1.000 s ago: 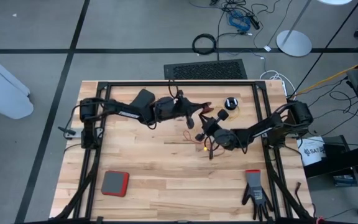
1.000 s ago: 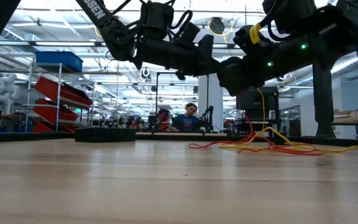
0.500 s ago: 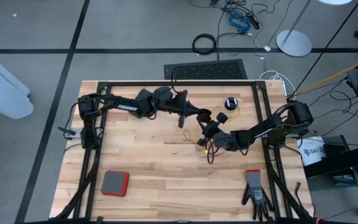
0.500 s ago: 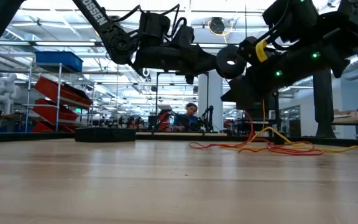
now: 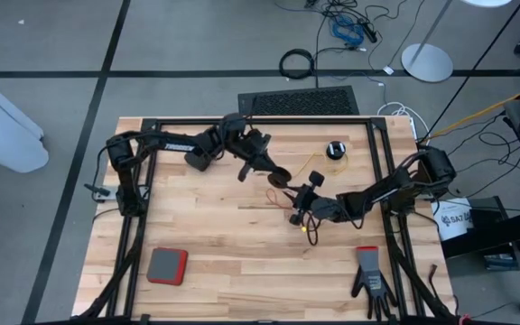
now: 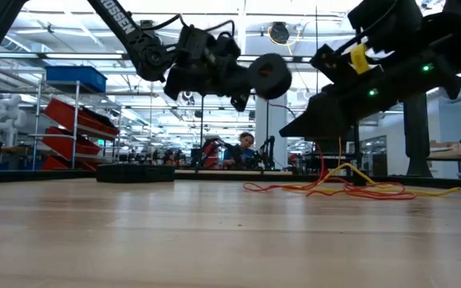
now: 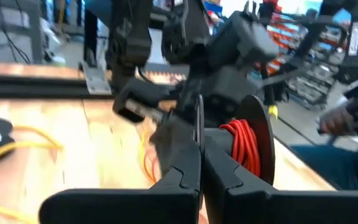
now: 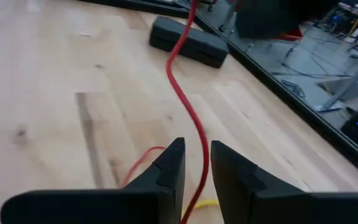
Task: Coil cords
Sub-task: Coil the red wire on the spool
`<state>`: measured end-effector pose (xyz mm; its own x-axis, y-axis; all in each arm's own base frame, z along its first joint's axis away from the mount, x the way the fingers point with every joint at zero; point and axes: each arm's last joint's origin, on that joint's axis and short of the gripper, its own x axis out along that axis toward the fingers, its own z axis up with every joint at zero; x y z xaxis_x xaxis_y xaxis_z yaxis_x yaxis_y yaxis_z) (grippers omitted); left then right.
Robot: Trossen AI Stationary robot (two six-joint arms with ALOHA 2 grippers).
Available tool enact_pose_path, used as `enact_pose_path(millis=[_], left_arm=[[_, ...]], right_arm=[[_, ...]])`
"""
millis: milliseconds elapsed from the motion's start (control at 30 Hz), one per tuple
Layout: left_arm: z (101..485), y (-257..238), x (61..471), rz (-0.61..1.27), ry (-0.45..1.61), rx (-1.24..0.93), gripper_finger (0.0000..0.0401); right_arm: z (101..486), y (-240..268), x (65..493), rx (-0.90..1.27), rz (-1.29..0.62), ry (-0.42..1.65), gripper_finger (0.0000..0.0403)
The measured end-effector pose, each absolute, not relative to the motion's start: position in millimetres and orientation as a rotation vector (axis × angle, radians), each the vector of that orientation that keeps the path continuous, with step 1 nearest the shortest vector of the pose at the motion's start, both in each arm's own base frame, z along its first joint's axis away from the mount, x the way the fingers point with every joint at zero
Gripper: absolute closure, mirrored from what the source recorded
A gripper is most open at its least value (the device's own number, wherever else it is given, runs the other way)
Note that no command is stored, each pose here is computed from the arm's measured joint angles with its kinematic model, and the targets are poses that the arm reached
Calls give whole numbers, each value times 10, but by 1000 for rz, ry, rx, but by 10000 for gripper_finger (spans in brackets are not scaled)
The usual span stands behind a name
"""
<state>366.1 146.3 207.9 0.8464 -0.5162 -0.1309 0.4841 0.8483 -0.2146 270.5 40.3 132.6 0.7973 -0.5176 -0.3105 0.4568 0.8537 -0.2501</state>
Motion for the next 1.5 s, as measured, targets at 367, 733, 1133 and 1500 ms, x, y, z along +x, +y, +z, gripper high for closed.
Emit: enact_pose_path(millis=[367,733,1133,1500], left_arm=[[1941,1474,3569,-654,261,-167,399],[1911,1522,3517,-652,290,-189,396],[1850,1620,3419,-628,337,-204,395],[1823,1605,3391,-673,342,-209,395]], right_arm=[[1262,492,2676,-112,-414,437,344],[1163,519,2626,-68,-332,549,388],[1128,578,2591,-66,-291,591,389],[1127,583,2589,-67,-289,591,390]])
